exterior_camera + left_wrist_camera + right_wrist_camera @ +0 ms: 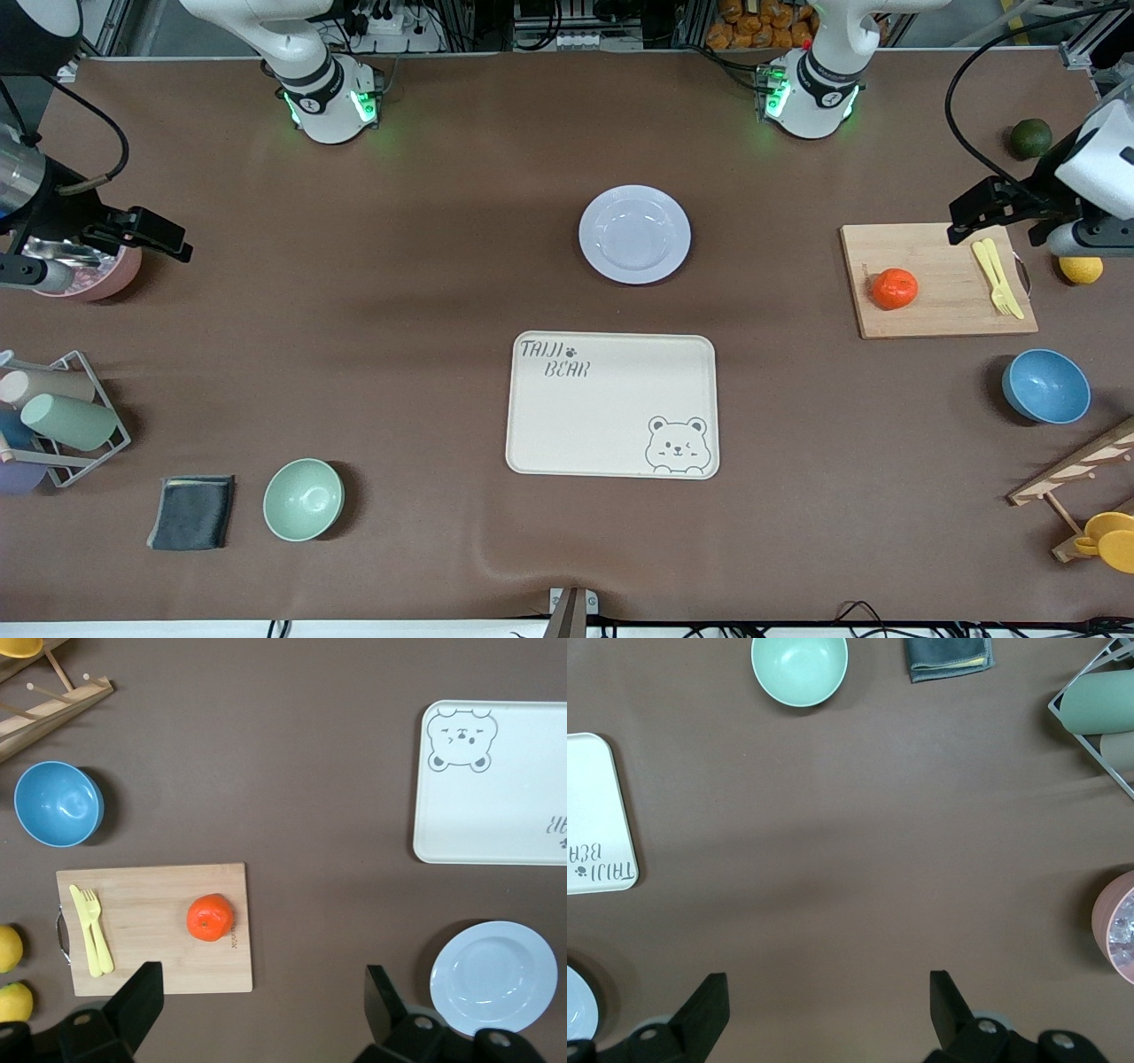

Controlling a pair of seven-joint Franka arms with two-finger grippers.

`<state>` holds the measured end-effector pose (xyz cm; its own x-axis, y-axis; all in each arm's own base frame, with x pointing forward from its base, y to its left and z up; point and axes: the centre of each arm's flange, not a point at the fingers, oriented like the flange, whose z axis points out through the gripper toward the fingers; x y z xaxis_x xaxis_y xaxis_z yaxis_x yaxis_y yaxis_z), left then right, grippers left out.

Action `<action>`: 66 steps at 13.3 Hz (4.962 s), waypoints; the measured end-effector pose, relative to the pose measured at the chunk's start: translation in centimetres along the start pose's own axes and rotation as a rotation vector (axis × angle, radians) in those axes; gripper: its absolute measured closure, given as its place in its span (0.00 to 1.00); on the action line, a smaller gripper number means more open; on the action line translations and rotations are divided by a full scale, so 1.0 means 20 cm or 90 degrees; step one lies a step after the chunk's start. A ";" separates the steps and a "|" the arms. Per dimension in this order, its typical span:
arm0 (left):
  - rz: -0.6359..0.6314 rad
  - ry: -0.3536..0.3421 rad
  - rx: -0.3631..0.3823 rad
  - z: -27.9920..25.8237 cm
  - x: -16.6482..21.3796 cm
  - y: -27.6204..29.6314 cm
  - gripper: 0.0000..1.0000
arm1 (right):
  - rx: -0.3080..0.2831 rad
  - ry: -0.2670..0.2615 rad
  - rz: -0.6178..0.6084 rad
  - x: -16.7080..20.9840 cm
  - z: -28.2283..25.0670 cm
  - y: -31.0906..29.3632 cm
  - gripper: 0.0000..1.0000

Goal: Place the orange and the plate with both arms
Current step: 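Move the left gripper over the orange on the cutting board, then lower the left gripper and close it around the orange, then carry the orange onto the white plate while the right gripper approaches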

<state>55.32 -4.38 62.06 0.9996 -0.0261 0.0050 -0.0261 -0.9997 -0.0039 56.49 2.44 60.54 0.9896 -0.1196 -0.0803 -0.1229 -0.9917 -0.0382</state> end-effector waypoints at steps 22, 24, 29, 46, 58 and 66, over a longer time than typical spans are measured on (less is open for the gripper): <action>-0.006 -0.162 0.087 1.47 -0.26 -0.36 0.00 | -0.001 -0.007 -0.005 0.02 0.04 -0.03 0.00; -0.005 -0.160 0.083 1.57 -0.28 -0.37 0.00 | -0.001 -0.007 -0.005 0.02 0.04 -0.03 0.00; 0.001 -0.154 0.071 1.73 -0.31 -0.45 0.00 | -0.001 -0.007 -0.005 0.02 0.05 -0.03 0.00; 0.067 -0.182 0.035 2.04 -0.36 -0.58 0.00 | 0.014 -0.019 -0.010 0.07 0.12 -0.07 0.00; 0.159 -0.115 0.044 1.80 -0.22 -0.35 0.28 | 0.085 -0.053 0.029 0.16 0.27 0.07 0.00; 0.158 -0.155 0.071 1.24 -0.20 0.43 0.28 | 0.217 -0.118 0.052 0.14 0.60 -0.12 0.00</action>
<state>51.31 -12.73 37.31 0.9354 -0.2522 -0.2477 -0.2801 -0.9563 -0.0842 58.69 4.99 48.45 0.9492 -0.1557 -0.2733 -0.2489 -0.9031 -0.3499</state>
